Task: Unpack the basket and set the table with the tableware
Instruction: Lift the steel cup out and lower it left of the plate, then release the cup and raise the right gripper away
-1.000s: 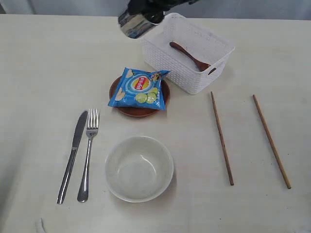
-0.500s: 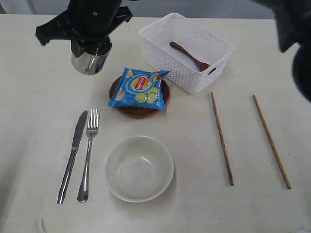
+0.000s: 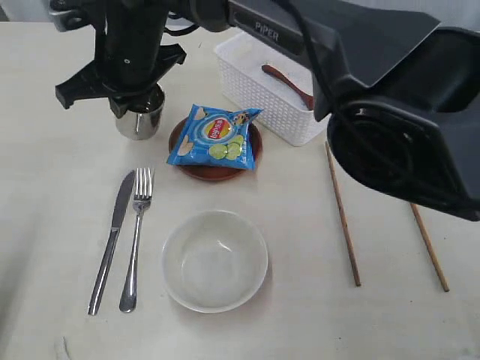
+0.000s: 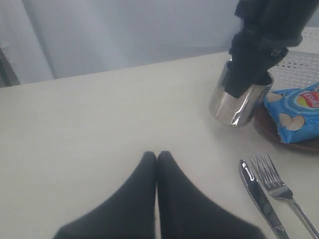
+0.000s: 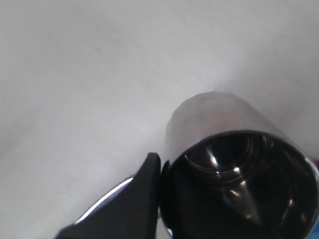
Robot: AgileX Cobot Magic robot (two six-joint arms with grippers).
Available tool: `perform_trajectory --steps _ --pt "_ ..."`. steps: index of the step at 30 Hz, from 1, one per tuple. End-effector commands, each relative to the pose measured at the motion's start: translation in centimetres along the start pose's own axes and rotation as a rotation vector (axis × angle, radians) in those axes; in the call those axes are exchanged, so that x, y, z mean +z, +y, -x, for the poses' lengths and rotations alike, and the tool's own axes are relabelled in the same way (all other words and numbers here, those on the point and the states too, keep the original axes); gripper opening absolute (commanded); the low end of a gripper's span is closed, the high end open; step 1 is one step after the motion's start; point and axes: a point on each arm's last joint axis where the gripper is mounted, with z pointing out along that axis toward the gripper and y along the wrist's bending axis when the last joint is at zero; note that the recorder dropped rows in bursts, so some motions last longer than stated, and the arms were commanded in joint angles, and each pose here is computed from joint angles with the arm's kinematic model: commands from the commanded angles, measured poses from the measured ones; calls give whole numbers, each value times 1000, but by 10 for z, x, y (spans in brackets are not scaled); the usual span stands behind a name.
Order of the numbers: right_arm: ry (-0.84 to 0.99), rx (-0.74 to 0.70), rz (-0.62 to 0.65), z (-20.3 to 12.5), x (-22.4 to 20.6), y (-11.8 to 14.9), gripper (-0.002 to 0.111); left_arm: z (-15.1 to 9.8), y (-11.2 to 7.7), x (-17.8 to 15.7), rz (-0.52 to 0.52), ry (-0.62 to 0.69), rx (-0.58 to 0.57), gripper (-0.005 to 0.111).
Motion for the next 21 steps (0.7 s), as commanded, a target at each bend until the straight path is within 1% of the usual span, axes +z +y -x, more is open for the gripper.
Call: perform_trajectory --steps 1,7,12,21 --pt "36 2 -47 -4 13 -6 0 0 0 0 2 -8 -3 0" --pt "-18 7 -38 1 15 -5 0 0 0 0 2 -8 -3 0" --pt "-18 7 9 1 15 0 0 0 0 0 2 -8 -3 0" --pt "-16 -5 2 1 16 -1 0 0 0 0 2 -8 -3 0"
